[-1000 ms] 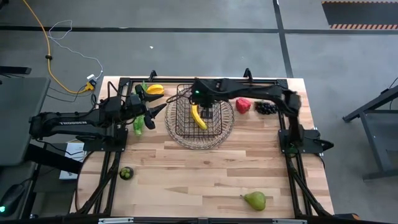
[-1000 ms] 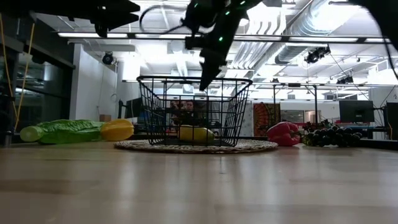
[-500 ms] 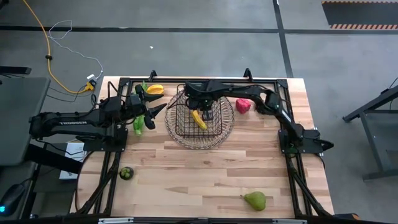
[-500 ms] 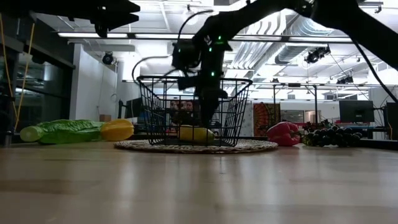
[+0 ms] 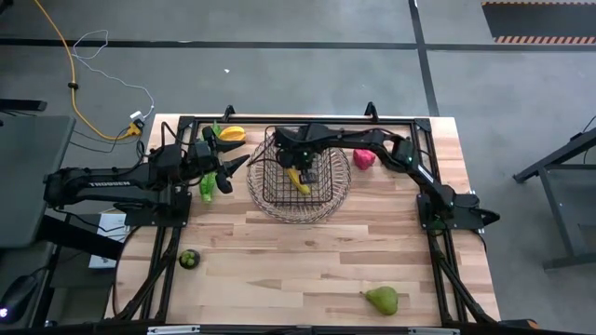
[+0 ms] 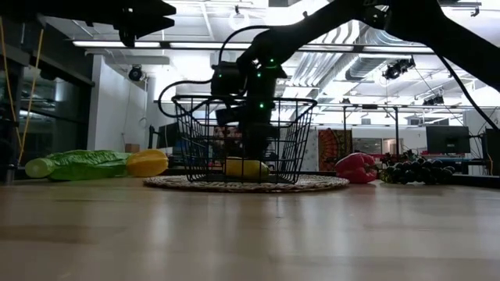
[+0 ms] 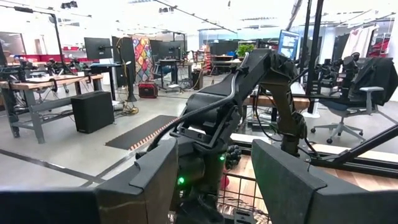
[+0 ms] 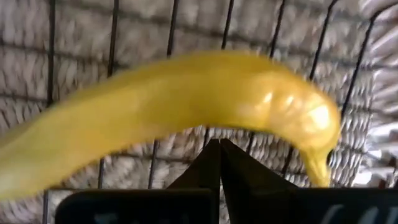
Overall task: Build produce basket
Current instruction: Put the yellow banana into the black wire basket
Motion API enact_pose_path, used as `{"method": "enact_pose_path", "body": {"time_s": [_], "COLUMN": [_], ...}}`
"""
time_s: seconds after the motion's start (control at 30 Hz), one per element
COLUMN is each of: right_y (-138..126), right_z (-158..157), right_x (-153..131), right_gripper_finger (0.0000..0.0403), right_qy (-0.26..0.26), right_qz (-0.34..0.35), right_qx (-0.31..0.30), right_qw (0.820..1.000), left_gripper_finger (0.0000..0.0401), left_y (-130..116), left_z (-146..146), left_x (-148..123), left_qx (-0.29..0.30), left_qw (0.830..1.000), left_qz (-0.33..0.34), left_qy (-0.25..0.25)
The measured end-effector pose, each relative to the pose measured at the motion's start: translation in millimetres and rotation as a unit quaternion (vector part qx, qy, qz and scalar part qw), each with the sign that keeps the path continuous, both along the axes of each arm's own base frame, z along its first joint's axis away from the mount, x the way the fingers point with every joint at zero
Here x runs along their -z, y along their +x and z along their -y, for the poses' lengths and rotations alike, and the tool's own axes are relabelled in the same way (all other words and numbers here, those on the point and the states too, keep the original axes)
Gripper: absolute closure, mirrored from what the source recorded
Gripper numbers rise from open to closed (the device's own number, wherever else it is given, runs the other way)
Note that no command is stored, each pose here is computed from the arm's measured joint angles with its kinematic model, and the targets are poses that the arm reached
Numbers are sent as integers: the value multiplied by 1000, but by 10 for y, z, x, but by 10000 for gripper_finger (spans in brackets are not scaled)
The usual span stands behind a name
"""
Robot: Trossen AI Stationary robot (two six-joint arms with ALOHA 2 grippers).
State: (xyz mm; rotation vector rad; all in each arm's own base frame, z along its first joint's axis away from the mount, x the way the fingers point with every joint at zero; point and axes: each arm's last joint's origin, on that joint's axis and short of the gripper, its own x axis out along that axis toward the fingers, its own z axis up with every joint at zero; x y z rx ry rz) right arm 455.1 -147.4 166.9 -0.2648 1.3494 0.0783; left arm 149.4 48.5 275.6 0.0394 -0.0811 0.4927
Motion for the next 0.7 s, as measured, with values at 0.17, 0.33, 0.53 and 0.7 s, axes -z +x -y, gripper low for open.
{"method": "enact_pose_path", "body": {"time_s": [0.17,0.33,0.53,0.7], "right_y": [60,97,147,167], "right_z": [-6,-7,-14,-15], "right_x": [-16,-29,-49,-59], "right_gripper_finger": [403,403,403,403], "right_qy": [33,46,87,96], "right_qz": [41,65,101,114], "right_qx": [3,3,21,21], "right_qw": [999,997,991,989], "left_gripper_finger": [206,206,206,206], "left_y": [0,0,0,0], "left_z": [0,0,0,0], "left_x": [0,0,0,0], "left_qx": [0,0,0,0], "left_qw": [1000,1000,1000,1000], "left_qz": [0,0,0,0], "left_qy": [0,0,0,0]}}
